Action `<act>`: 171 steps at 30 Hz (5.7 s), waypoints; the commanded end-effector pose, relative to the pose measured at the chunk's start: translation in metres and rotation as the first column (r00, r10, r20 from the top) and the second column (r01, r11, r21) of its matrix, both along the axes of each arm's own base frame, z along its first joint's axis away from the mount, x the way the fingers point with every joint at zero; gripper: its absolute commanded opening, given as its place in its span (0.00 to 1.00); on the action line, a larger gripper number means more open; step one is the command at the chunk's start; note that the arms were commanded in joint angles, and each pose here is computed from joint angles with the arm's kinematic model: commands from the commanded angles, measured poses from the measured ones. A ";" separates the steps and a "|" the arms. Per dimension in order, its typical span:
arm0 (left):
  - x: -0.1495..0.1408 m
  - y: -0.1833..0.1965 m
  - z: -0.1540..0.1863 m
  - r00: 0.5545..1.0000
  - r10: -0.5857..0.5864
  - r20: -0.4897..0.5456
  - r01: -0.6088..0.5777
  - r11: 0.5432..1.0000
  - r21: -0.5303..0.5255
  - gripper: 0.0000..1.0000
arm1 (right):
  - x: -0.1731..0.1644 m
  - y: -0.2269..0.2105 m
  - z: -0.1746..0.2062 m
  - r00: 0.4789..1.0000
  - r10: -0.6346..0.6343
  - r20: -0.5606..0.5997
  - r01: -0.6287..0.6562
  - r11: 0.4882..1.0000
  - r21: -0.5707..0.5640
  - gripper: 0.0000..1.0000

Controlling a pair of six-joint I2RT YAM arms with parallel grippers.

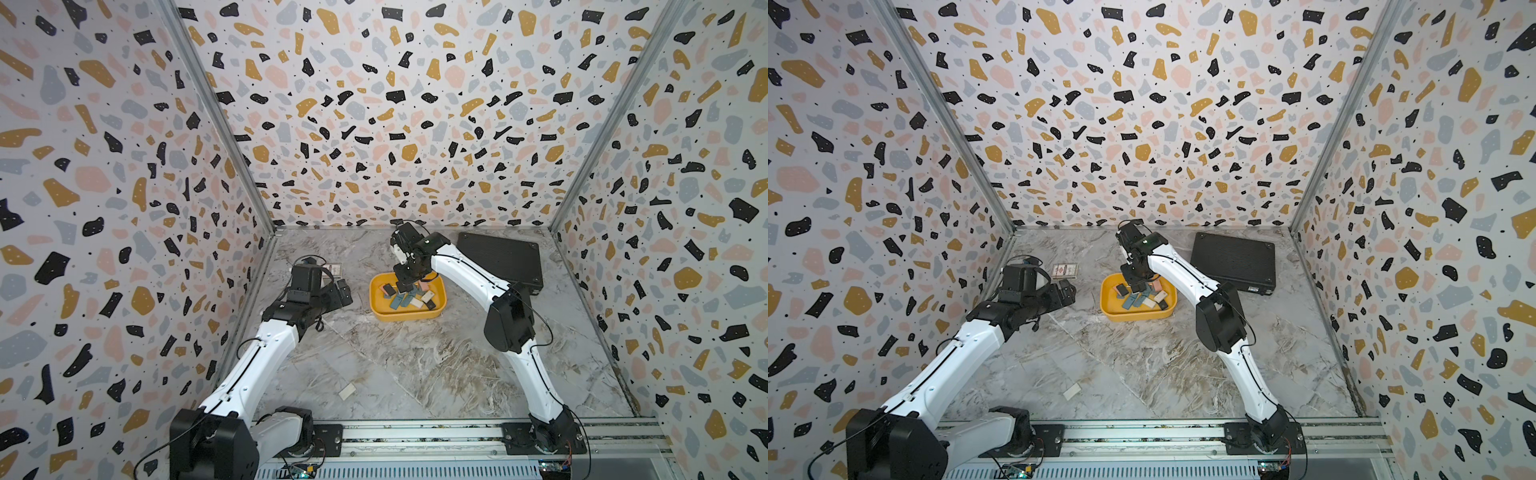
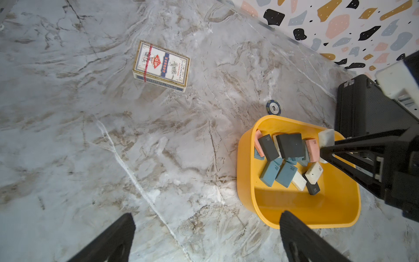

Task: Put the eraser in the storage box
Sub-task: Place the eraser in the storage box, then pick up the eraser from the center of the board, then place the eraser in the storage box.

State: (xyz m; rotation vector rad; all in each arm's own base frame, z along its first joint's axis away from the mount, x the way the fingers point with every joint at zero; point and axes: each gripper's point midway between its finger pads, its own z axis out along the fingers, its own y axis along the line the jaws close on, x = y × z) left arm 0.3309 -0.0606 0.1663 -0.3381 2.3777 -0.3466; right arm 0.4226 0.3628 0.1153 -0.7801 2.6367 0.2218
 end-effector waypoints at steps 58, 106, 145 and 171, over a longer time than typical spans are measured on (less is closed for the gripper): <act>-0.003 0.006 -0.014 0.999 0.009 -0.053 -0.007 0.999 0.037 1.00 | 0.019 -0.070 0.085 0.973 -0.175 0.153 0.153 0.977 0.149 0.56; -0.227 -0.049 -0.163 0.788 -0.156 -0.596 0.359 0.902 0.239 0.59 | -0.093 -0.119 0.060 0.977 -0.213 -0.004 0.208 0.949 0.237 0.64; -0.215 -0.063 -0.147 0.827 -0.188 -0.529 0.362 0.898 0.248 0.22 | -0.096 -0.137 0.059 0.972 -0.231 0.038 0.221 0.959 0.176 0.65; -0.026 -0.155 -0.001 0.886 -0.432 -0.172 0.460 0.866 0.196 0.14 | -0.098 -0.222 0.056 0.889 -0.428 0.163 0.405 0.901 0.157 0.83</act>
